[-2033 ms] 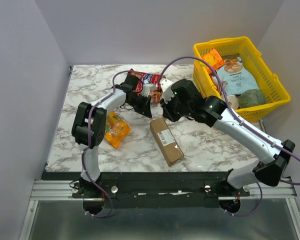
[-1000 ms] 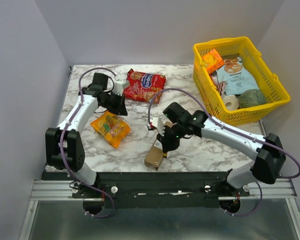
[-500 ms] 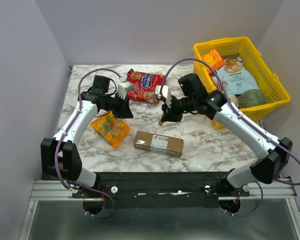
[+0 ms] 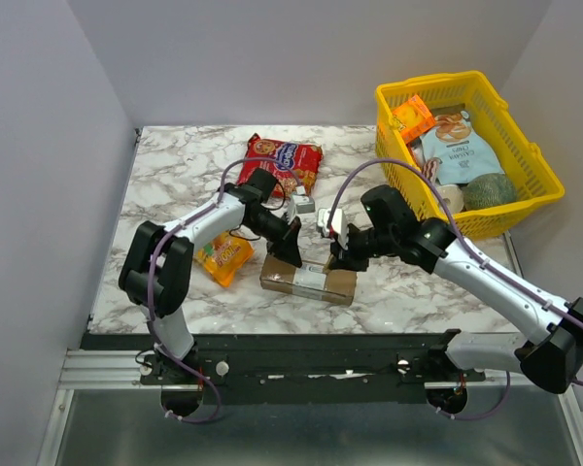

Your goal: Unpack the express box

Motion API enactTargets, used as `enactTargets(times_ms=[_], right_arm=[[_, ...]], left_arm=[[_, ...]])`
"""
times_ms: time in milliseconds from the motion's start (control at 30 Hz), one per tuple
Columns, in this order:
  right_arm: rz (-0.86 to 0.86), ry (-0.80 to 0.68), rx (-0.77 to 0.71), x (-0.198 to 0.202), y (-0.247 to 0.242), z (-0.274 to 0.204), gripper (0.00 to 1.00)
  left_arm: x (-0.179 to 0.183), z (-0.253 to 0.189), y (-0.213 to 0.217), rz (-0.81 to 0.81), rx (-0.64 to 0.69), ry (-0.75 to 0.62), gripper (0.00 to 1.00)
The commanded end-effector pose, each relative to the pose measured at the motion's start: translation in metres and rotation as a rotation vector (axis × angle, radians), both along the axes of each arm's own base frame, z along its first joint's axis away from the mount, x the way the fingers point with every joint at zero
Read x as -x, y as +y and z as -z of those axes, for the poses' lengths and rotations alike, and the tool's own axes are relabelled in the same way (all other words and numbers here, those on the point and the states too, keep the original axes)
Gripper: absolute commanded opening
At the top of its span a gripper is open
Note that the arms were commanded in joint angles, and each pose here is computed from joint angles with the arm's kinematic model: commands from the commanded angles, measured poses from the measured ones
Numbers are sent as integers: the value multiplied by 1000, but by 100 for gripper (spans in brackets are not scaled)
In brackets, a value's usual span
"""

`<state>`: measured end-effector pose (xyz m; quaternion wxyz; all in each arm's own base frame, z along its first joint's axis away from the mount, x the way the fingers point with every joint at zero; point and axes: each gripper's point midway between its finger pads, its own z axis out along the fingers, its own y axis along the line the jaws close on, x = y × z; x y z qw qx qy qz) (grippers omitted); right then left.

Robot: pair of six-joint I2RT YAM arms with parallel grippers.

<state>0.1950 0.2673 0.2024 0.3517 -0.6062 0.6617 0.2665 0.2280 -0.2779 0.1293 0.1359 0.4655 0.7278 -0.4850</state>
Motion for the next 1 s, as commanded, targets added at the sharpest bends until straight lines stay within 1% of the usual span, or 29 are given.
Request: enactTargets(times_ms=[0, 67, 200, 233, 367, 633, 967], right_arm=[[-38, -6, -75, 11, 15, 0, 0], [-50, -11, -96, 15, 21, 3, 0], [-75, -37, -122, 23, 34, 8, 0], [-69, -63, -134, 19, 37, 6, 0], [-76, -82, -138, 19, 44, 9, 0], [-77, -108, -95, 16, 44, 26, 0], [-82, -68, -63, 26, 39, 41, 0]], left_arm=[[12, 18, -5, 40, 17, 73, 10], [12, 32, -4, 26, -17, 108, 10], [7, 50, -1, -4, -69, 118, 10], [7, 55, 0, -10, -85, 117, 10], [8, 68, 3, -24, -119, 138, 10], [3, 74, 0, -43, -123, 143, 10], [1, 77, 0, -56, -130, 154, 9]])
